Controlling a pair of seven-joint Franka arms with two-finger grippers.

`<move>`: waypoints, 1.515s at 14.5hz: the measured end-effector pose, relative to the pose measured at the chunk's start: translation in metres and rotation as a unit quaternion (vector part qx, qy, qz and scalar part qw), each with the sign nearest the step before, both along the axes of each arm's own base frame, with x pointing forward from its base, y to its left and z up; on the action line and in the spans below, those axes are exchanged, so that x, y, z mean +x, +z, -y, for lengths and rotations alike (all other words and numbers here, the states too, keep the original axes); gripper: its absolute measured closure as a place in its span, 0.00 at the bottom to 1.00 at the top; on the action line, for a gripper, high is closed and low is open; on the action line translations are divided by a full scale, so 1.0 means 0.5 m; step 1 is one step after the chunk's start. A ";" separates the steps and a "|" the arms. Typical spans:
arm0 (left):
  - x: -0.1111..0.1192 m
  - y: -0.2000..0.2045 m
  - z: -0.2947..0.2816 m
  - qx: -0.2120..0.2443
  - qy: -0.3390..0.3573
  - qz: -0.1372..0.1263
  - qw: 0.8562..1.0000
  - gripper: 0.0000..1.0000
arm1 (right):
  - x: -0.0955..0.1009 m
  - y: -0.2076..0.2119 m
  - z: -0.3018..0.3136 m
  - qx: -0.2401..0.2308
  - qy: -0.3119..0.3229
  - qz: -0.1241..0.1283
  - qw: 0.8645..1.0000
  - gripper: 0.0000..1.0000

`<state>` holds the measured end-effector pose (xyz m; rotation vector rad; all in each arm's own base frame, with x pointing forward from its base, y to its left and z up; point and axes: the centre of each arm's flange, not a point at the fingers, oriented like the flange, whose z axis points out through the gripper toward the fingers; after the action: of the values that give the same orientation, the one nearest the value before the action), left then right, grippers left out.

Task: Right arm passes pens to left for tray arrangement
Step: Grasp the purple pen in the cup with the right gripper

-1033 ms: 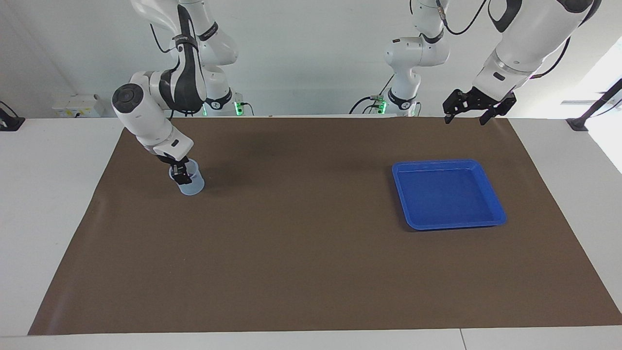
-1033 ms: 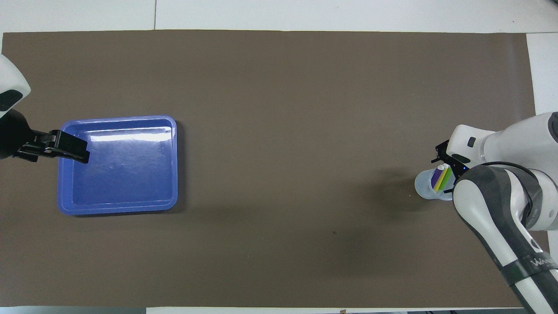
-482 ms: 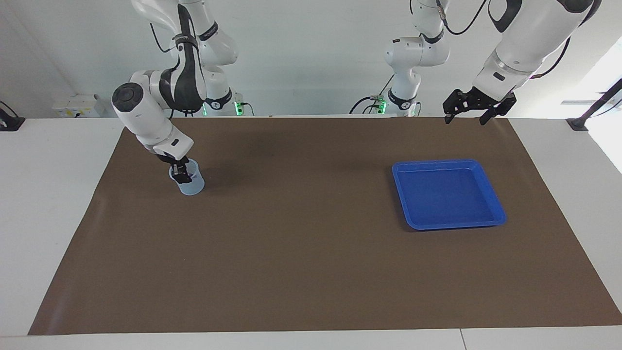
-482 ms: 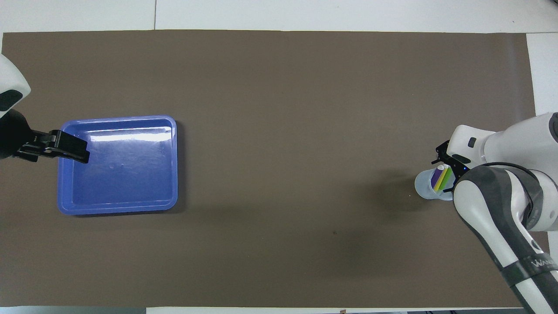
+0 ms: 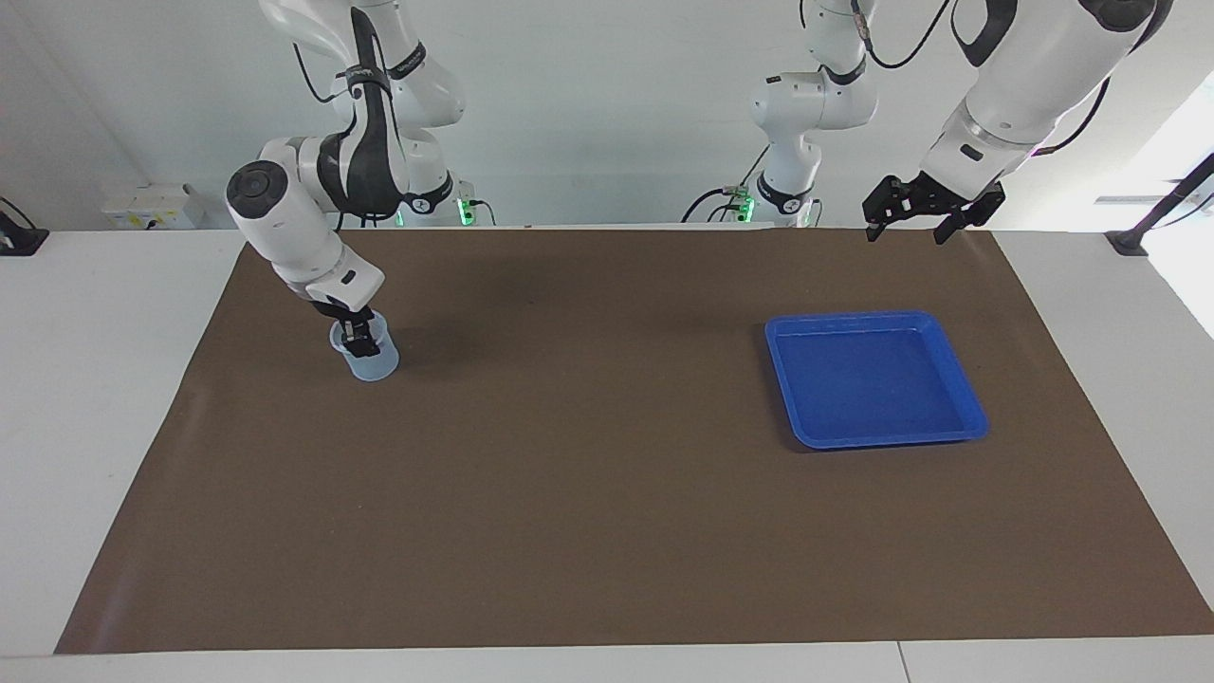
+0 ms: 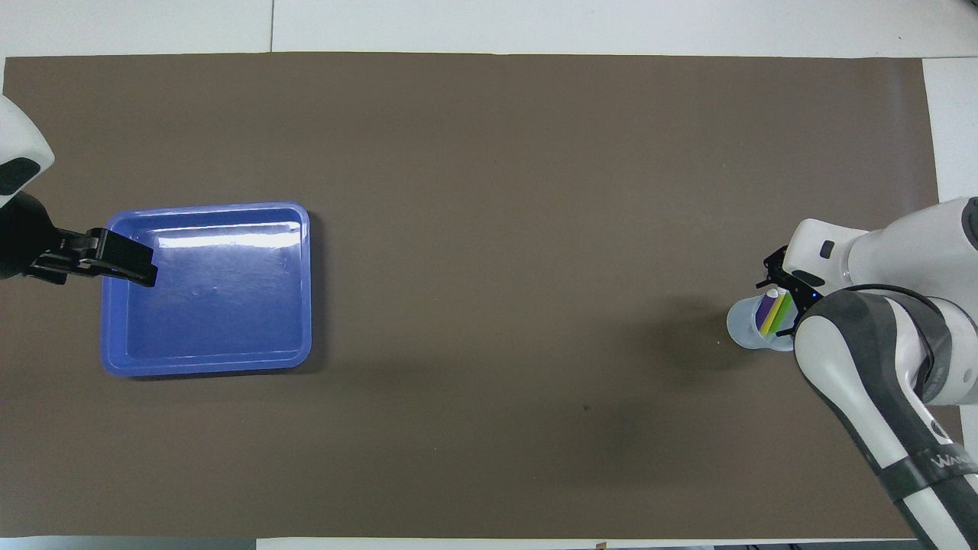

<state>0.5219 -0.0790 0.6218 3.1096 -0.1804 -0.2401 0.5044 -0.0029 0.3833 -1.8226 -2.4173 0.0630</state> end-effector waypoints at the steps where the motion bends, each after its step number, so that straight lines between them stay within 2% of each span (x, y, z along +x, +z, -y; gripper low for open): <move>1: 0.000 0.000 0.000 0.000 0.000 0.000 1.000 0.00 | 0.000 0.000 0.000 0.000 0.000 0.000 1.000 0.28; 8: -0.001 -0.001 0.000 0.000 0.000 -0.001 1.000 0.00 | 0.000 0.001 0.002 0.000 -0.002 0.000 1.000 0.25; 22: -0.005 -0.006 0.000 0.001 0.000 -0.004 1.000 0.00 | 0.000 0.000 0.013 0.000 -0.007 0.000 1.000 0.26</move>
<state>0.5196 -0.0788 0.6189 3.1100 -0.1792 -0.2518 0.5042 -0.0096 0.3836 -1.8395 -2.4044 0.0612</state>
